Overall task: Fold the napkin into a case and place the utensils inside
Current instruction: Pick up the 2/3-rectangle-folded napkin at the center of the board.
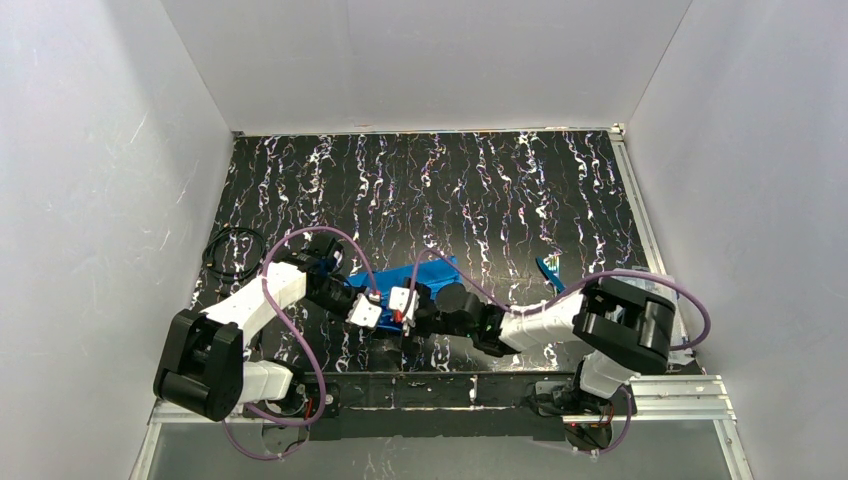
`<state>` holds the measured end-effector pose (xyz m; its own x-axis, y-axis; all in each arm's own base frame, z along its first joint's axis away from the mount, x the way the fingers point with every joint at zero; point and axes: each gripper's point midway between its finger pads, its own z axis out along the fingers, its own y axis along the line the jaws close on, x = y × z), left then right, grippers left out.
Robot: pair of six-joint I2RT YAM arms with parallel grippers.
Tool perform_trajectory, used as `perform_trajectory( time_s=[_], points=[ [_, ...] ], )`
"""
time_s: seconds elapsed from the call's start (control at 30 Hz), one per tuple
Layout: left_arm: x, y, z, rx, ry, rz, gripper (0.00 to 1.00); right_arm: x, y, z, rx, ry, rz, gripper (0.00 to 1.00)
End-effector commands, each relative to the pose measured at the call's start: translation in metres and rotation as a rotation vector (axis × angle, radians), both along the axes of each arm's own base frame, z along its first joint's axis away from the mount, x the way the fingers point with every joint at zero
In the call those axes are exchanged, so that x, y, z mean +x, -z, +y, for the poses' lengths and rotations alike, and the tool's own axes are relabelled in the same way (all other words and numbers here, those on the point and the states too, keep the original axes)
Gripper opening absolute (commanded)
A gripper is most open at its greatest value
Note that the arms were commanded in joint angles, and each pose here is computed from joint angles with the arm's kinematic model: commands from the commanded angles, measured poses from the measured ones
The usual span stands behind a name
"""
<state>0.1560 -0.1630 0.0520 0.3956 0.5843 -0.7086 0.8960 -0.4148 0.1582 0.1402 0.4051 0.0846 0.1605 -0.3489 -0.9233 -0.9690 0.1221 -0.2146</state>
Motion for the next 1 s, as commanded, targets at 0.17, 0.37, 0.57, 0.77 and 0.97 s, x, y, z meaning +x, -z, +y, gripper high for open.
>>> perform_trajectory(
  time_s=[0.17,0.37,0.57,0.77,0.97],
  points=[
    [-0.005,-0.001,-0.003,-0.044,-0.005,0.017,0.0,0.0,0.001,0.019,0.101,0.068,-0.134,0.97],
    [-0.007,0.0,-0.002,-0.045,0.01,0.01,0.0,0.011,0.003,0.017,0.157,0.131,-0.193,0.96],
    [-0.007,-0.001,0.001,-0.03,0.024,0.002,0.0,0.018,0.01,0.013,0.18,0.175,-0.212,0.96],
    [-0.009,-0.002,0.0,-0.04,0.037,-0.002,0.0,0.019,0.015,0.015,0.157,0.15,-0.251,0.97],
    [-0.009,-0.004,0.0,-0.049,0.045,-0.022,0.0,0.023,0.028,0.023,0.126,0.125,-0.263,0.96]
  ],
)
